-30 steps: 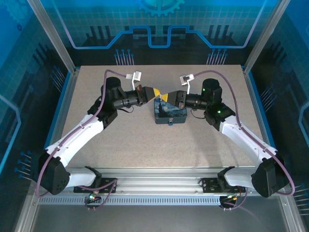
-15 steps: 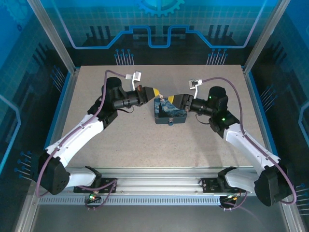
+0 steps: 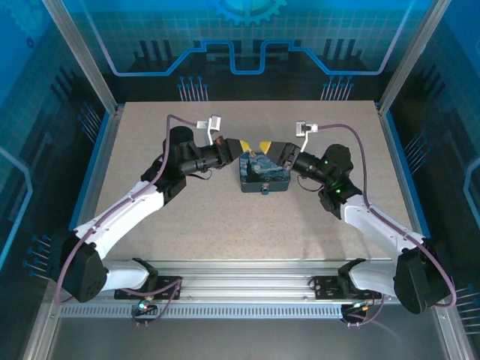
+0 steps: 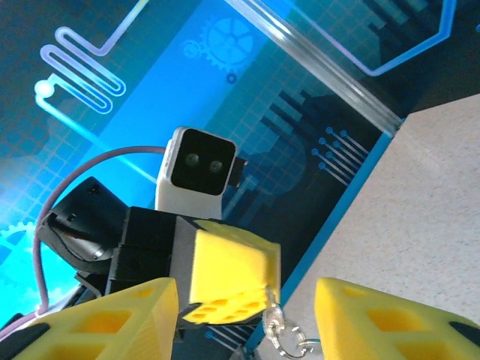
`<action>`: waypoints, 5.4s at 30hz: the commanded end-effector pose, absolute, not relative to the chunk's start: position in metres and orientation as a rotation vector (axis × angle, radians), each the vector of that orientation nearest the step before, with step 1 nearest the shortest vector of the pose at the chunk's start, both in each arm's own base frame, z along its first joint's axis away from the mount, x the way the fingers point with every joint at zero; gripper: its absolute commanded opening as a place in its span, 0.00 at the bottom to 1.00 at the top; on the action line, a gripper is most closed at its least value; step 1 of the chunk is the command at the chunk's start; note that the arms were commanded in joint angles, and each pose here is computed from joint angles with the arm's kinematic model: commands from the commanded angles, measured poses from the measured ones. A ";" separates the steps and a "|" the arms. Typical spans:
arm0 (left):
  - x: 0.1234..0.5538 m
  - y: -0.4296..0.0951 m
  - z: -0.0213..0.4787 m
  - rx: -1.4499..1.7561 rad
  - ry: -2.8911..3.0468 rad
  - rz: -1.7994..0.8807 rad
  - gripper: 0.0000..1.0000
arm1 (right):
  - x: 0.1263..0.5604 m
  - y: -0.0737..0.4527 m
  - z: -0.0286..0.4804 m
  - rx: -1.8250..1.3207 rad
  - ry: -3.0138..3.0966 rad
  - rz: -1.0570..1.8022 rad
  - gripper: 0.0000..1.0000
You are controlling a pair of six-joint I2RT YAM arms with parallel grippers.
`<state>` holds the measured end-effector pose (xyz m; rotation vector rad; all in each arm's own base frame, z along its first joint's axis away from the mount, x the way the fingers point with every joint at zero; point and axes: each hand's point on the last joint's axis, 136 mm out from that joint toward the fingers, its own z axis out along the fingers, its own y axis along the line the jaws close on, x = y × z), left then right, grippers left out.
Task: Unlock the padlock with the key
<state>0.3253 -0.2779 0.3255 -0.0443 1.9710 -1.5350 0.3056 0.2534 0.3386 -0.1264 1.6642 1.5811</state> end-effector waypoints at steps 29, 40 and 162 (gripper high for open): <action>0.321 -0.267 0.353 -0.072 1.816 -1.533 0.00 | 0.299 0.285 0.351 -0.204 1.626 1.678 0.29; 0.322 -0.263 0.357 -0.095 1.775 -1.530 0.00 | 0.301 0.288 0.351 -0.164 1.603 1.736 0.27; 0.310 -0.309 0.114 0.080 2.026 -1.091 0.99 | 0.429 0.181 0.078 0.090 2.455 0.470 0.00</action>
